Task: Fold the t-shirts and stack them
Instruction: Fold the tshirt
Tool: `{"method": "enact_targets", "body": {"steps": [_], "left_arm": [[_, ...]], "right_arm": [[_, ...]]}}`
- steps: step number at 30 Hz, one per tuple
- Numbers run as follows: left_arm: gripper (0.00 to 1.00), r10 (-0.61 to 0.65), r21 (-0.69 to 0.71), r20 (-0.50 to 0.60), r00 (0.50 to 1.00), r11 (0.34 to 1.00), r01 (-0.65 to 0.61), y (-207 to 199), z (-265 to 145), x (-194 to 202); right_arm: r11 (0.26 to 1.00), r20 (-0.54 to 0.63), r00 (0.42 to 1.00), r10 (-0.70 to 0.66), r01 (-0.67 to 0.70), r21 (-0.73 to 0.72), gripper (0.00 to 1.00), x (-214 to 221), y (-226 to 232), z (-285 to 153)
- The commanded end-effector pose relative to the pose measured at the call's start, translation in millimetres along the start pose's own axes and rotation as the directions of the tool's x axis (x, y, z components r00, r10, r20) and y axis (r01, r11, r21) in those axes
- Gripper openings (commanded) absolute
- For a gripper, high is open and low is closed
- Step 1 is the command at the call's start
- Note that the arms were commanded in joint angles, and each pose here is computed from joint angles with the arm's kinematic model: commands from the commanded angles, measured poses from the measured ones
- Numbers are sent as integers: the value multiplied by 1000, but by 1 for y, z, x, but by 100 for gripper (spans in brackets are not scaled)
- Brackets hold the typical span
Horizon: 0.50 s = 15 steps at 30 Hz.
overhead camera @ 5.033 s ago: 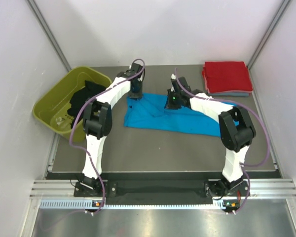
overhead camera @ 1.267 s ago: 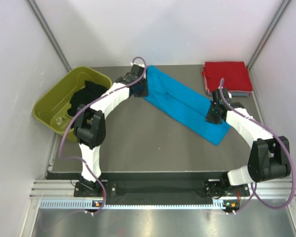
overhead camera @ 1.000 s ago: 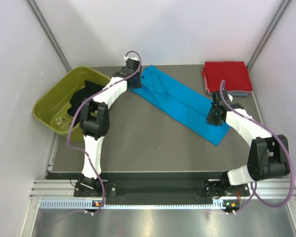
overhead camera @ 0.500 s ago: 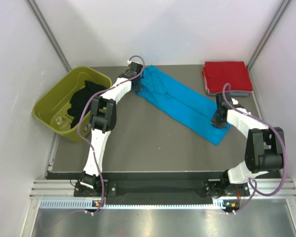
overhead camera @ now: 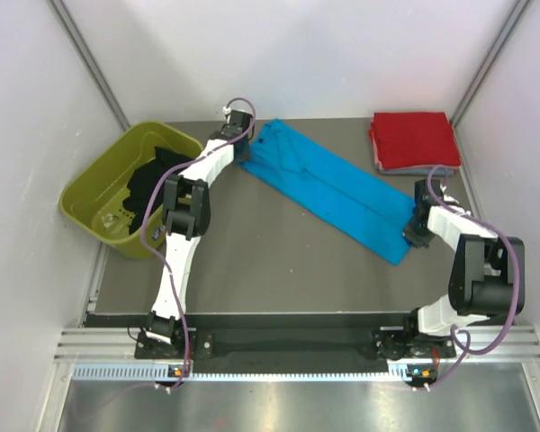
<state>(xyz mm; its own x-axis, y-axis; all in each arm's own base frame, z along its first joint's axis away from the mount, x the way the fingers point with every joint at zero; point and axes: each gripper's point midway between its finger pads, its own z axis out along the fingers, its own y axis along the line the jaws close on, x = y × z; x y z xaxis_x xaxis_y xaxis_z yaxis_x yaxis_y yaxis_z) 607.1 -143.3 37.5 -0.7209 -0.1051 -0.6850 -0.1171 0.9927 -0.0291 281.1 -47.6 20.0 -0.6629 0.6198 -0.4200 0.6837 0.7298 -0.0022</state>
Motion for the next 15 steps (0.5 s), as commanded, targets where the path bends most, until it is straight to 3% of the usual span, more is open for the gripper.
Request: {"method": "enact_targets", "body": {"steps": [1, 9, 15], "left_arm": [[24, -13, -13, 3, 1000, 1000, 13, 6, 6, -3], [24, -30, -6, 23, 999, 1000, 30, 12, 13, -12], [26, -31, 156, 39, 999, 987, 24, -15, -17, -33]], "right_arm": [[996, 23, 999, 36, -38, 83, 9, 1, -23, 7], [992, 60, 995, 79, -84, 91, 9, -5, -30, 3], [999, 77, 996, 36, -35, -19, 11, -22, -11, -24]]}}
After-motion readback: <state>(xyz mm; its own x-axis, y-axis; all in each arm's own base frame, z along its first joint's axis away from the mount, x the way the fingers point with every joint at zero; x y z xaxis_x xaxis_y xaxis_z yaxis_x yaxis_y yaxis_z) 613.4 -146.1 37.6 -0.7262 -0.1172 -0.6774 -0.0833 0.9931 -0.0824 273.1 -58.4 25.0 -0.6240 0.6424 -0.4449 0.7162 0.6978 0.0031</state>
